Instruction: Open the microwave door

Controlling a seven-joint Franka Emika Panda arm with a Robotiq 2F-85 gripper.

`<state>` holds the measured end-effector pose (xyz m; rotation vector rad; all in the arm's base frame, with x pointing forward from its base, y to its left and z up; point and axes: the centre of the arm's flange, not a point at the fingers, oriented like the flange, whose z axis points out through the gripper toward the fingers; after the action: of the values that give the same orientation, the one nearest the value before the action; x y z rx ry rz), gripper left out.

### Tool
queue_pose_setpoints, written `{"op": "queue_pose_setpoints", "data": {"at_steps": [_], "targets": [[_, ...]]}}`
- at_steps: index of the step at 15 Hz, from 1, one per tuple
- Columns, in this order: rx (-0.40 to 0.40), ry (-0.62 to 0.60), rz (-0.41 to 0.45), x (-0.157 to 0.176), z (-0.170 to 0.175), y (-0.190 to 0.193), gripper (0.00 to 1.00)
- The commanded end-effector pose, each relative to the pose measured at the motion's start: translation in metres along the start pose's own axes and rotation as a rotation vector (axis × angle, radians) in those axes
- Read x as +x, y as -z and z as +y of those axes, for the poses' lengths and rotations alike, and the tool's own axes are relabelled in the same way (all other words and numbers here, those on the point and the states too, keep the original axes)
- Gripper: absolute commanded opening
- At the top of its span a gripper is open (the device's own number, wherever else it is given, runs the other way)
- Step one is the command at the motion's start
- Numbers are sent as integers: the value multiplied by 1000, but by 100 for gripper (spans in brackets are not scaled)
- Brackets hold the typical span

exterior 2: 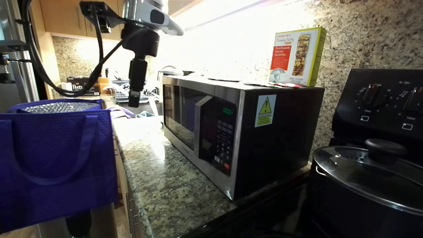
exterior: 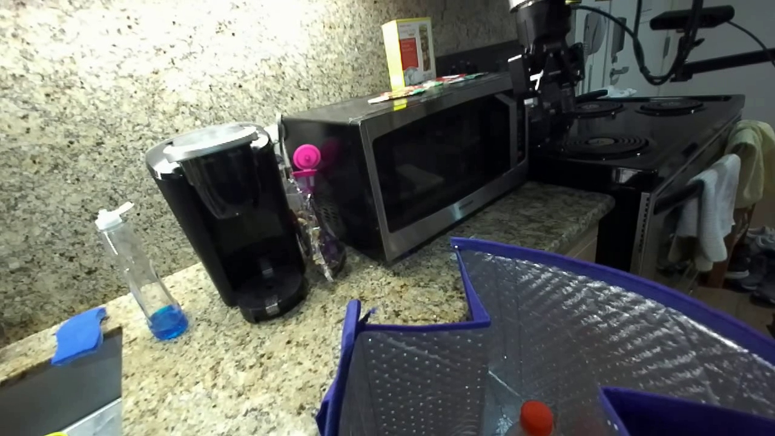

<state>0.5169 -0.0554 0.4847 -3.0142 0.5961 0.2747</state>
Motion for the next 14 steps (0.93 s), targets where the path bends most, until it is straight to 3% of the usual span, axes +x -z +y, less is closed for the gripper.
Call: {"op": "queue_pose_setpoints", "data": {"at_steps": [1,8,14], "targets": [[-64,0,10,11,9,26,100],[-153,15,-3,38,34,44,100],[-98,153,66,83,57,24,100]]}}
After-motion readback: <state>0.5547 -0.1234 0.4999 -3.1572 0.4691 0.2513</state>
